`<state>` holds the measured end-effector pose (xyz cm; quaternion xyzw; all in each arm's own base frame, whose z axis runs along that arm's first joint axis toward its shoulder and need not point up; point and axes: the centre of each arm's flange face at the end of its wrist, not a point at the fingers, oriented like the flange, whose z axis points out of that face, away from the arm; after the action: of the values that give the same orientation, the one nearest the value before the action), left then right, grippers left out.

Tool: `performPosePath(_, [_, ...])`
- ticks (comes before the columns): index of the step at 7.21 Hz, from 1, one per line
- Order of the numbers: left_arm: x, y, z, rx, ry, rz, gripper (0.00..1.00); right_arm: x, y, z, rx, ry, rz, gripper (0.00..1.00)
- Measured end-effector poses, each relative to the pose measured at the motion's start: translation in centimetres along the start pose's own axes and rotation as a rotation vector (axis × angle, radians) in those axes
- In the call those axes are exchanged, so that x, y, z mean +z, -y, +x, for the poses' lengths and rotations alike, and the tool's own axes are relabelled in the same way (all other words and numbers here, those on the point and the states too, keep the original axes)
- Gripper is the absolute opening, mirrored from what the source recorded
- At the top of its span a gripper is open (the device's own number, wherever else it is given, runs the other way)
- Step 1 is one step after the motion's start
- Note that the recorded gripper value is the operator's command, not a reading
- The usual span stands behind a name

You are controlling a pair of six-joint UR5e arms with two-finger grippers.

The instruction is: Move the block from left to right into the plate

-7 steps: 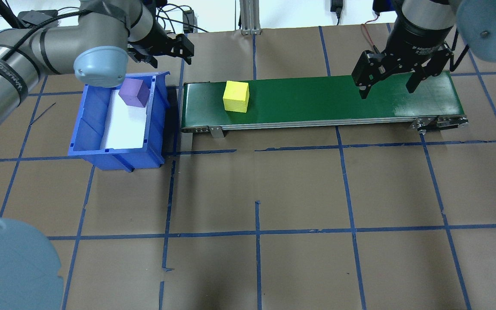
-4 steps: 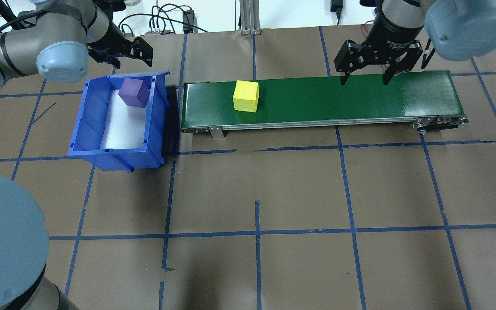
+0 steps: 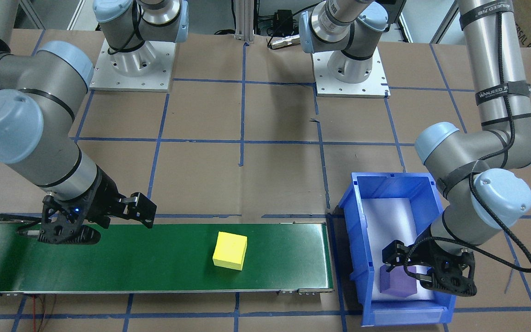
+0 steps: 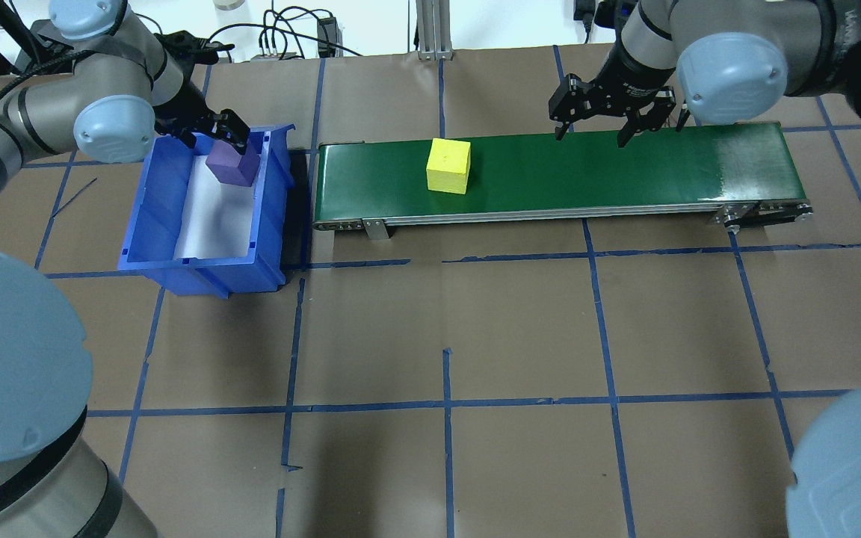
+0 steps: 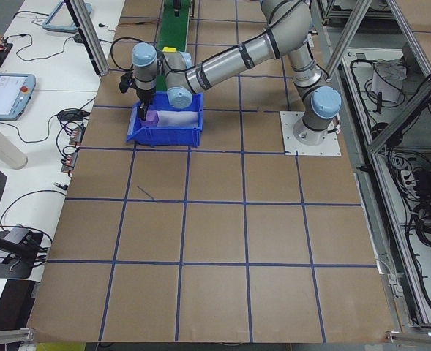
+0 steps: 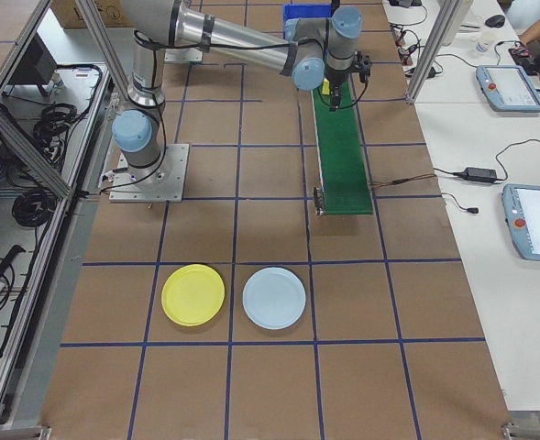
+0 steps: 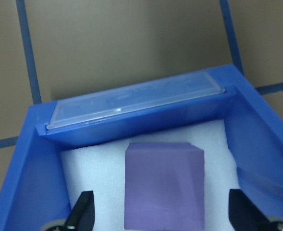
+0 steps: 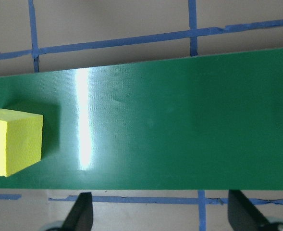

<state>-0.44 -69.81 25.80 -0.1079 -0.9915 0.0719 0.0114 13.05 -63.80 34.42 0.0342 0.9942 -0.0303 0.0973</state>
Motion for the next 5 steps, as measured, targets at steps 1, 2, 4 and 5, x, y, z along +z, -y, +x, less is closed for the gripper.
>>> performPosePath(1, [1.1, -0.4, 0.1, 0.008, -0.010, -0.014, 0.94, 1.4, 0.6, -0.1, 0.014, 0.038, -0.005, 1.00])
performPosePath(2, [1.8, -0.5, 0.1, 0.010, -0.014, -0.020, 0.88, 2.5, 1.0, -0.3, 0.020, 0.078, -0.014, 1.00])
performPosePath(4, [2.6, -0.3, 0.0, 0.012, -0.014, -0.021, 0.51, 3.7, 1.3, -0.5, 0.022, 0.110, -0.024, 1.00])
performPosePath(5, [2.8, -0.2, -0.1, 0.012, -0.011, -0.014, 0.46, 4.1, 1.4, -0.5, 0.023, 0.126, -0.031, 1.00])
